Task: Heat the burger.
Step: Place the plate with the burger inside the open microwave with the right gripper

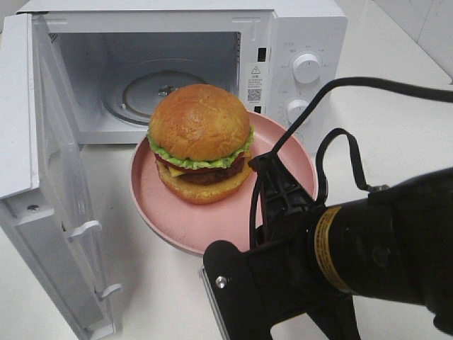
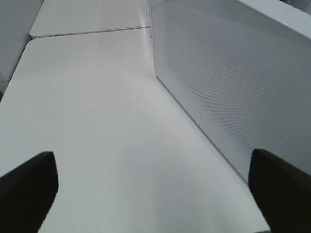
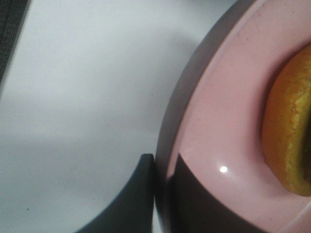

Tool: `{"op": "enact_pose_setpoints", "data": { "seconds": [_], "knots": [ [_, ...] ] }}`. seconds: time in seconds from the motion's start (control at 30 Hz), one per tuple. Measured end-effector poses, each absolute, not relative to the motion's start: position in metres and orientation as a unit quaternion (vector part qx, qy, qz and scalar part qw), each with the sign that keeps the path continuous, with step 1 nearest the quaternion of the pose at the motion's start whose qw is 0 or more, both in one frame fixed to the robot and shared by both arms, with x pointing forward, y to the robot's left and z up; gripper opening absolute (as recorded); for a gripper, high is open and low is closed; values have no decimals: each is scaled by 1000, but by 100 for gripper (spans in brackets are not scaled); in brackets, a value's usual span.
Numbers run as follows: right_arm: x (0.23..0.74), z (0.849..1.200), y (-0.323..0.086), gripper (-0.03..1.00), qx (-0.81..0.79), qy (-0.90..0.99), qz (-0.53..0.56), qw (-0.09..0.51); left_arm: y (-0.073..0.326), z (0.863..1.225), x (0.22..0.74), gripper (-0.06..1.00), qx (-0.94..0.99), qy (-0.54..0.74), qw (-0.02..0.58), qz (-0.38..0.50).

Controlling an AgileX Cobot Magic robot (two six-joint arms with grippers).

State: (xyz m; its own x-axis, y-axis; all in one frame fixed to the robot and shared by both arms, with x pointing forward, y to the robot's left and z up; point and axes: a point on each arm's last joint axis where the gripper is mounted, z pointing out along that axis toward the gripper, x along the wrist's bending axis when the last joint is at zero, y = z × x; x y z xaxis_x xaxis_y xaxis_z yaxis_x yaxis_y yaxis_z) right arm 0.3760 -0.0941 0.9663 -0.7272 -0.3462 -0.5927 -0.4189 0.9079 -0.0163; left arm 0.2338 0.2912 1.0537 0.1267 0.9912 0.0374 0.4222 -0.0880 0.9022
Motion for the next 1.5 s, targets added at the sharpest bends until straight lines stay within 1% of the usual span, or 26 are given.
{"op": "enact_pose_setpoints", "data": {
  "seconds": [0.13, 0.4, 0.57, 0.6, 0.63, 0.83, 0.9, 1.0, 1.1, 1.17, 1.3, 1.5],
  "knots": [
    [391, 966, -102, 5, -215, 925, 51, 309, 291, 1054, 234, 99, 641, 551, 390, 365],
    [404, 966, -109, 5, -239, 921, 64, 302, 291, 1054, 234, 99, 641, 551, 390, 365],
    [411, 964, -113, 5, -245, 922, 70, 291, 291, 1054, 234, 99, 641, 551, 390, 365],
    [414, 960, -114, 5, -245, 927, 66, 276, 291, 1054, 234, 99, 641, 551, 390, 365],
    [416, 956, -111, 5, -247, 931, 66, 262, 291, 1054, 234, 99, 641, 551, 390, 365],
    [422, 951, -101, 5, -248, 937, 71, 236, 291, 1054, 234, 99, 641, 551, 390, 365],
    [430, 951, -89, 5, -258, 938, 72, 221, 291, 1054, 234, 99, 641, 551, 390, 365],
    [436, 951, -80, 5, -263, 938, 70, 215, 291, 1054, 234, 99, 641, 551, 390, 365],
    [439, 951, -77, 5, -264, 938, 72, 215, 291, 1054, 234, 99, 641, 551, 390, 365],
    [449, 954, -65, 5, -260, 937, 80, 221, 291, 1054, 234, 99, 641, 551, 390, 365],
    [456, 955, -56, 5, -259, 935, 84, 226, 291, 1054, 234, 99, 641, 551, 390, 365],
    [466, 949, -46, 5, -261, 937, 75, 220, 291, 1054, 234, 99, 641, 551, 390, 365]
  ]
}}
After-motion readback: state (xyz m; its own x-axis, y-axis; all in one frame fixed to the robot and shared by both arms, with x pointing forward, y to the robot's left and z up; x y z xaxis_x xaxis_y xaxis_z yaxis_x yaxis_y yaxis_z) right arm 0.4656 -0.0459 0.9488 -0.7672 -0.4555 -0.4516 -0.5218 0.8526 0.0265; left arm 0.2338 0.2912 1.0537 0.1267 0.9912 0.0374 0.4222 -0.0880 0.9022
